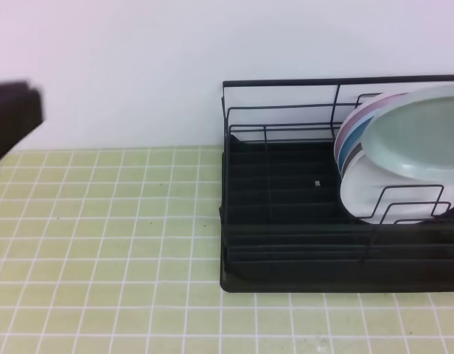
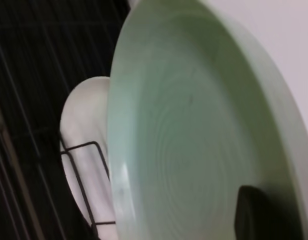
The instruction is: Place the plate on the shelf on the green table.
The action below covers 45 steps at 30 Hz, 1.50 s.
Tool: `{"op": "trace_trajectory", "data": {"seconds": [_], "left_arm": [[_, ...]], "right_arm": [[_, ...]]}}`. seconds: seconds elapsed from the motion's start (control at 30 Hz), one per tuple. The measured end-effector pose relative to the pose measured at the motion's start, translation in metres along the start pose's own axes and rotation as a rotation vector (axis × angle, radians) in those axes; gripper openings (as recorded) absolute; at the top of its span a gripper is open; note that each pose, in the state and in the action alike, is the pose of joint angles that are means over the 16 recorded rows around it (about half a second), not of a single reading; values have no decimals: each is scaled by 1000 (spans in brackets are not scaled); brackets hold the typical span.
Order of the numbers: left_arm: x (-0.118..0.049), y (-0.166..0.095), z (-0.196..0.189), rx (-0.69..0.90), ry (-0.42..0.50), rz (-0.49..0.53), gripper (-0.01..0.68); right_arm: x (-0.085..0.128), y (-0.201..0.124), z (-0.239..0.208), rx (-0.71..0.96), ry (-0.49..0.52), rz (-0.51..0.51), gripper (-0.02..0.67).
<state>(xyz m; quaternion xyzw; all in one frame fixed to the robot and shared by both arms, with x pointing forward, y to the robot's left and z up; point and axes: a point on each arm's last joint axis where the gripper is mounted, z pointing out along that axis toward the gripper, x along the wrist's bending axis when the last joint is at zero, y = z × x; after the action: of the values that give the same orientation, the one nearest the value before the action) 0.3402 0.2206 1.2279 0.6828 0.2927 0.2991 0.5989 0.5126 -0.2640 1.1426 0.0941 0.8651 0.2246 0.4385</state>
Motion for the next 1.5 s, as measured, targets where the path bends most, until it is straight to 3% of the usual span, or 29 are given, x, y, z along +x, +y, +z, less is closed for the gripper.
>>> {"op": "trace_trajectory", "data": {"seconds": [0.47,0.97,1.5], "left_arm": [[7,-40,-2,33,110,46,-1],[9,-42,-1,29,134,80,-2],[10,-42,-2,39,139,89,-2]], "right_arm": [[10,-8,44,27,78,-50,-4],[12,-17,65,49,92,-81,-4],[-5,1,53,-63,16,11,-4]]}}
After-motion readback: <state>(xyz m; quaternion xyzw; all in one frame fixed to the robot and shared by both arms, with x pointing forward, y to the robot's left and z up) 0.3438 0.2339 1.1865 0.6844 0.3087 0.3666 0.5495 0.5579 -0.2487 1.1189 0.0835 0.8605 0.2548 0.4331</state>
